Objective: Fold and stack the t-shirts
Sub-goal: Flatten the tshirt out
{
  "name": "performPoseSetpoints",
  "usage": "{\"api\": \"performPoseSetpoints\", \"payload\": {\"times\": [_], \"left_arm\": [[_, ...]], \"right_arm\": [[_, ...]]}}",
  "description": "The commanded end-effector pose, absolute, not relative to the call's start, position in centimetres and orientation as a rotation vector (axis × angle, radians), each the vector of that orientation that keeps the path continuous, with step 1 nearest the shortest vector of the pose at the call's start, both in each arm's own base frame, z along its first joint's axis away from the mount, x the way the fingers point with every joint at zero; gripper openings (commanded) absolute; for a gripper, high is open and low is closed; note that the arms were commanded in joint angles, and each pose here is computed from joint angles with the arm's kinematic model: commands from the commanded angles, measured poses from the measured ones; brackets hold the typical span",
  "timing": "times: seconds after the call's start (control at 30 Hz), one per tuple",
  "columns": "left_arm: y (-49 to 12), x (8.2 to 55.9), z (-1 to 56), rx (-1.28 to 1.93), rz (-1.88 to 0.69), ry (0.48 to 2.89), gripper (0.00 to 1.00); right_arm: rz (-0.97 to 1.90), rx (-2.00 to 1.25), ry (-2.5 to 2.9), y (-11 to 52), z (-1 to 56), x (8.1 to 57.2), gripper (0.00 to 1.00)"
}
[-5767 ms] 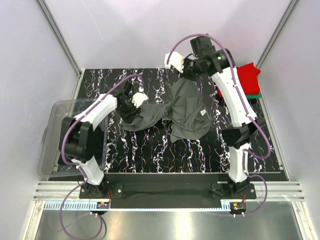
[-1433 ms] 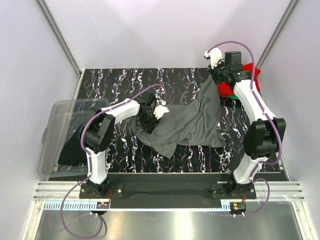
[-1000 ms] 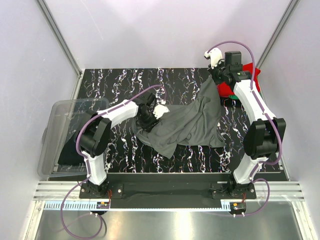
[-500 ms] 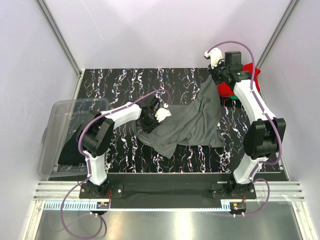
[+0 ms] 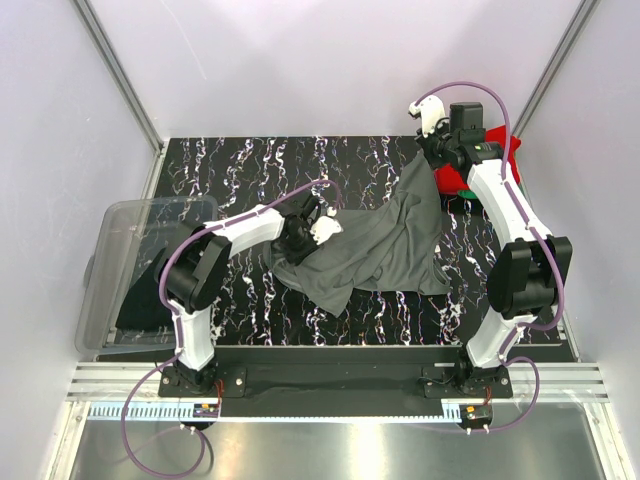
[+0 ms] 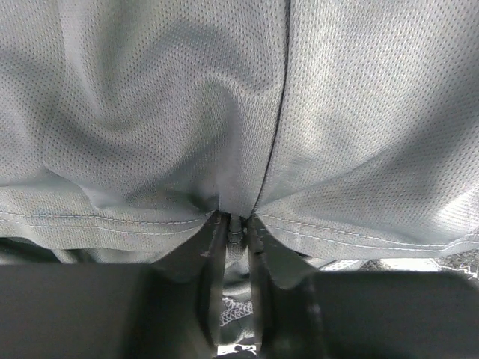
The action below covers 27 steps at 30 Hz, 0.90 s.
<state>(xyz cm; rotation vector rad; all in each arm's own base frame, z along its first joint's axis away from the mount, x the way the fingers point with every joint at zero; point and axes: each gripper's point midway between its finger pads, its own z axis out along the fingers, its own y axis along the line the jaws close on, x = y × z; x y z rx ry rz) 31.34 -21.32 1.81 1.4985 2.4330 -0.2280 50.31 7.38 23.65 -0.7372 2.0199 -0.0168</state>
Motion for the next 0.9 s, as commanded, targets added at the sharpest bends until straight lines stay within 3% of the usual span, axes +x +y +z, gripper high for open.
{"api": "performPoseSetpoints", "payload": {"times": [0.0, 0.27, 0.37, 0.43, 0.47, 0.77, 0.87], "left_arm": [[-21.7, 32.0, 2.7, 1.476, -0.222, 2.393, 0.16], [-22.4, 32.6, 6.3, 1.443, -0.195, 2.315, 0.17], [-22.7, 32.6, 7.3, 1.437, -0.193, 2.298, 0.24], [-23.1, 32.4, 7.5, 1.449, -0.213, 2.289, 0.18], [-23.1, 32.2, 7.5, 1.454, -0.222, 2.29, 0.02], [-23.1, 32.1, 8.7, 1.481, -0.221, 2.263, 0.0], [-22.3, 33.6, 15.1, 1.476, -0.1, 2.1, 0.0]], "right_arm": [[0.003, -0.726, 1.942, 8.1, 26.9, 49.5, 0.0], [0.001, -0.721, 1.932, 8.0, 27.4, 49.6, 0.0], [0.007, -0.721, 1.927, 8.2, 27.6, 49.6, 0.0], [0.012, -0.719, 1.929, 8.2, 27.5, 49.6, 0.0], [0.012, -0.719, 1.931, 8.2, 27.5, 49.6, 0.0], [-0.012, -0.717, 1.914, 7.8, 28.4, 49.2, 0.0], [-0.06, -0.673, 1.839, 7.3, 32.4, 49.3, 0.0]]}}
